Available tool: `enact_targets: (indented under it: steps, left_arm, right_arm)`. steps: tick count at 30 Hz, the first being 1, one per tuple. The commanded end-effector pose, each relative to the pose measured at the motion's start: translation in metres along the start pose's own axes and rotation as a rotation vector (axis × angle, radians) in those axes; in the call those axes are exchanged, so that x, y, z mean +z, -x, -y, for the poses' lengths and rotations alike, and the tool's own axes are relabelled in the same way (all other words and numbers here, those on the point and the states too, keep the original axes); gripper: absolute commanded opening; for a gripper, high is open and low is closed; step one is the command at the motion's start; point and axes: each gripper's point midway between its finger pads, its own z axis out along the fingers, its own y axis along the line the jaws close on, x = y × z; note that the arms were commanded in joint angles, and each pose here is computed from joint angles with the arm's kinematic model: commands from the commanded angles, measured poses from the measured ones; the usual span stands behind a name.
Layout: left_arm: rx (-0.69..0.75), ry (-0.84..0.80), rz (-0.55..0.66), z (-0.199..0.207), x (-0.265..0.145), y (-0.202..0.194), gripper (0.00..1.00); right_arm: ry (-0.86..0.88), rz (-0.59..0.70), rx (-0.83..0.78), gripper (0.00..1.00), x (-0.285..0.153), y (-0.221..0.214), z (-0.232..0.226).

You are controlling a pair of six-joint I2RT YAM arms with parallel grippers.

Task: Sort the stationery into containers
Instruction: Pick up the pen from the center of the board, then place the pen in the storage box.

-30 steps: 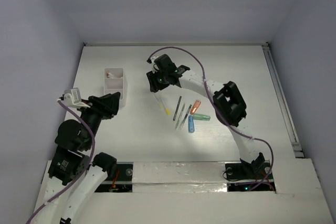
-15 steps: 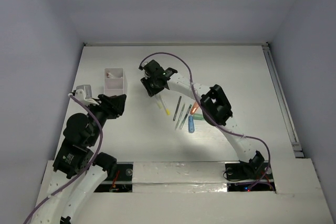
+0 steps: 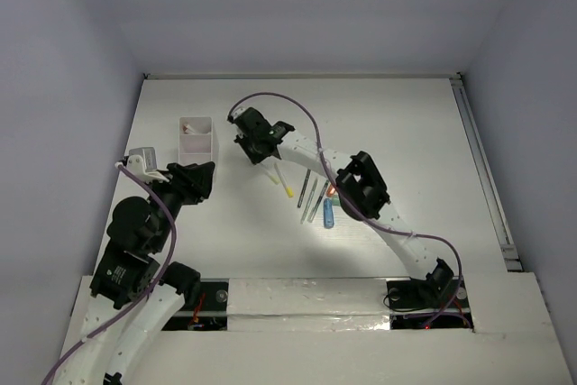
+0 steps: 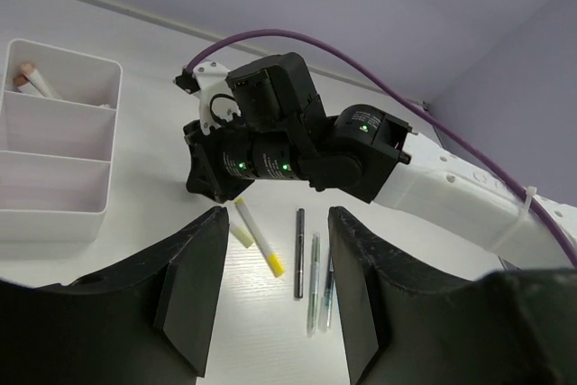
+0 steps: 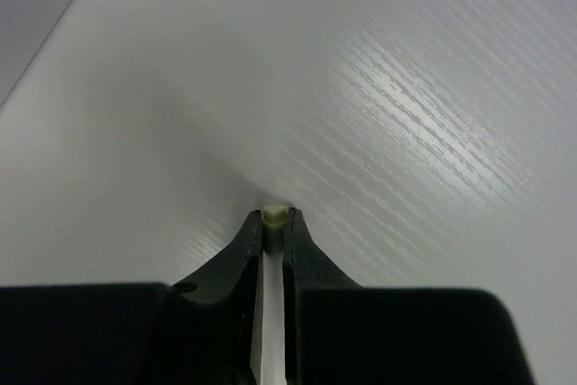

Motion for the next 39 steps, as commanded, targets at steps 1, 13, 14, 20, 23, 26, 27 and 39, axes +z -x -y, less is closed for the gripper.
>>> enact_targets:
  steps: [1,13,14,20,23,26,27,39]
  left_arm:
    - [0.023,0.0,0.023,0.003,0.001,0.01,0.45]
    - [0.007,0.108,0.102,-0.024,-0.007,0.013,0.44]
    - [0.003,0.112,0.107,-0.025,-0.008,0.014,0.44]
    - [-0.005,0.124,0.127,-0.029,-0.009,0.015,0.43]
    - [0.007,0.138,0.108,-0.033,-0.003,0.012,0.42]
    - [0.017,0.148,0.11,-0.036,-0.001,0.012,0.42]
    - [0.02,0.159,0.118,-0.04,-0.001,0.014,0.42]
    - [0.044,0.169,0.098,-0.045,0.007,0.011,0.43]
  right_arm:
    - [0.002,-0.055,-0.032,0.04,0.019,-0.022,-0.01]
    - [0.358,0.662,0.204,0.0,-0.132,0.148,-0.057]
    - [0.364,0.7,0.212,0.0,-0.145,0.156,-0.056]
    - [0.42,0.954,0.304,0.0,-0.211,0.199,-0.049]
    - [0.456,1.09,0.335,0.0,-0.23,0.22,-0.048]
    - [0.458,1.212,0.353,0.0,-0.235,0.24,-0.043]
    - [0.446,1.215,0.351,0.0,-0.219,0.24,-0.043]
    - [0.341,1.401,0.325,0.0,-0.191,0.29,-0.033]
